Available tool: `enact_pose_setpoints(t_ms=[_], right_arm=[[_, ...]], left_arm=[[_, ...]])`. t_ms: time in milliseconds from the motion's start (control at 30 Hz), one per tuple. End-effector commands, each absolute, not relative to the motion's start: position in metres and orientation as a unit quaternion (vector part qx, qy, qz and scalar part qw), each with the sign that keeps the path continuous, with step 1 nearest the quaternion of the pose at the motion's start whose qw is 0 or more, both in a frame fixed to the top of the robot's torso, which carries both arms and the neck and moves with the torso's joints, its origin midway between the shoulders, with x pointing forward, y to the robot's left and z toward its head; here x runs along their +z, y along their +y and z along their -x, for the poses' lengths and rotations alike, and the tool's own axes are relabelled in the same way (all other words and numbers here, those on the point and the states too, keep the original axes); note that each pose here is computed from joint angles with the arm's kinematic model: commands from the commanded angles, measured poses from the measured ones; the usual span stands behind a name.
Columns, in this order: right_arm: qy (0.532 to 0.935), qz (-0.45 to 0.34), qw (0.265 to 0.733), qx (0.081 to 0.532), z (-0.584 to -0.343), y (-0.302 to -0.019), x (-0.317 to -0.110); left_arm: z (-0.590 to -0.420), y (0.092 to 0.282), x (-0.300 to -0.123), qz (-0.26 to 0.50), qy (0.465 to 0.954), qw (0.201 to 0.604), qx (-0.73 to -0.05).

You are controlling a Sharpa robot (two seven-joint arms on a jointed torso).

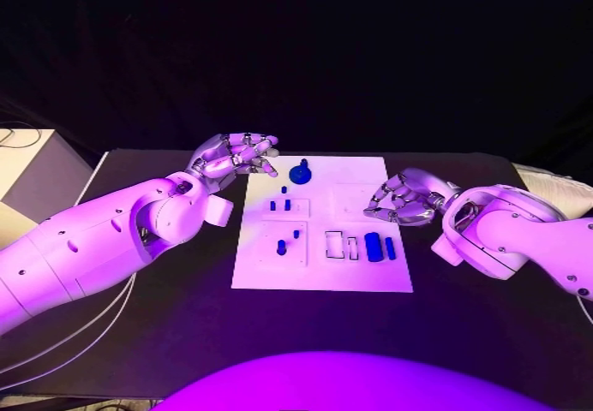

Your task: Assemble the parts on the task board

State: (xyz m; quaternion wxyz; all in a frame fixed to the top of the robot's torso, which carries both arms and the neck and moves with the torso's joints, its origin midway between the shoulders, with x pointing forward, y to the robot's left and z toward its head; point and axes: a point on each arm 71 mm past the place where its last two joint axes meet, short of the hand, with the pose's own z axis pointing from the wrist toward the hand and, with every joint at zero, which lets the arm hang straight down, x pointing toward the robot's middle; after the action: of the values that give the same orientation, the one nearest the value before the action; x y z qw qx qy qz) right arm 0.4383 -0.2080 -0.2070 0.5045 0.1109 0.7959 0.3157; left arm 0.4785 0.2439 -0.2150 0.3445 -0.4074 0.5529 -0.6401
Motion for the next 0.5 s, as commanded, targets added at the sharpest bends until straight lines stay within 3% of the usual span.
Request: enact_pose_setpoints(t_ms=[33,267,500], right_arm=[[0.841,-0.168,0.443,0.262,-0.432,-0.22,-0.221],[0.862,-0.182,0.428,0.202,-0.424,-0.234,-0.231],[0.864,-0.172,0.44,0.172,-0.426,-0.234,-0.24]], left_arm=[[-0.478,0.243,-0.213,0.405,0.542,0.352,-0.647],[-0.474,0.241,-0.215,0.404,0.547,0.349,-0.645],[-0.471,0.238,-0.215,0.401,0.552,0.344,-0.646]])
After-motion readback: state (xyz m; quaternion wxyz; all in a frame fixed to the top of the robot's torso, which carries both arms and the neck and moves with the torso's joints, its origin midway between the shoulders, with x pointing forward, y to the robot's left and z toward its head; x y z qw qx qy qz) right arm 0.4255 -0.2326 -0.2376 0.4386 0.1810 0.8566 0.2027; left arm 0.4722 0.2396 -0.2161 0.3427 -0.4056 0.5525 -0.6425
